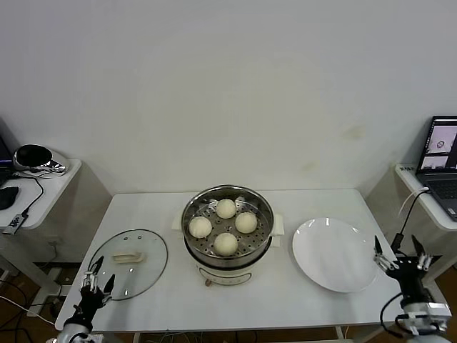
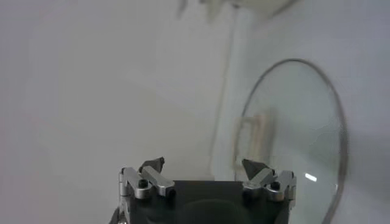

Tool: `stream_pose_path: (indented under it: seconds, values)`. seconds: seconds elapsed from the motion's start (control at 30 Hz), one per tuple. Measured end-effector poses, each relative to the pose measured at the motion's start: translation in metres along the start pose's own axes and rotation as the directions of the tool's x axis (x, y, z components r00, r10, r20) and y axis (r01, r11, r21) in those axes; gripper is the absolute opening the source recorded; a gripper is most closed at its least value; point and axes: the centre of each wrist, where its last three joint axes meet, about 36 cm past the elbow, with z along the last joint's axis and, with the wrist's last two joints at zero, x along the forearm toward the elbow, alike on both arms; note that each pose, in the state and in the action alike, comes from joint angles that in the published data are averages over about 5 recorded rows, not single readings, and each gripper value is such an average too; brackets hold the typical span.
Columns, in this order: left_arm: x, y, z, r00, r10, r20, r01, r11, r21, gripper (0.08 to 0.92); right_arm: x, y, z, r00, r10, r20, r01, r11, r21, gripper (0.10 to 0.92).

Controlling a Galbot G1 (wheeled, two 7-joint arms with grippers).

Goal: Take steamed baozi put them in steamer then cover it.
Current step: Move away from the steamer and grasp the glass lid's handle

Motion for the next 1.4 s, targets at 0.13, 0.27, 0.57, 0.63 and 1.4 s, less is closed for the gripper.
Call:
stream_pose_path:
  seconds: [0.13,0.27,0.57,0.63,1.4]
  values:
    - [-0.019,0.0,0.004,0.9999,0.003,0.017,-0.002,0.999,-0.047,0.823,0.012,-0.004,0.003,1.0,0.025,-0.019,-0.025,1.0,0.003,0.823]
    - [-0.04,0.0,0.009,0.9997,0.006,0.025,-0.004,0.997,-0.083,0.823,0.021,-0.005,0.004,0.999,0.04,-0.034,-0.041,0.999,-0.004,0.823]
    - [-0.082,-0.006,0.017,0.9995,0.023,0.022,-0.02,0.993,-0.117,0.823,0.032,-0.009,0.005,0.997,0.064,-0.051,-0.064,0.998,-0.005,0.823]
    - [-0.09,-0.007,0.019,0.9995,0.024,0.02,-0.021,0.993,-0.12,0.823,0.034,-0.01,0.005,0.996,0.068,-0.054,-0.069,0.998,-0.005,0.823]
    - [-0.122,-0.01,0.031,0.9981,0.057,0.023,-0.054,0.991,-0.124,0.342,0.042,-0.006,0.012,0.995,0.074,-0.073,-0.074,0.997,-0.006,0.823]
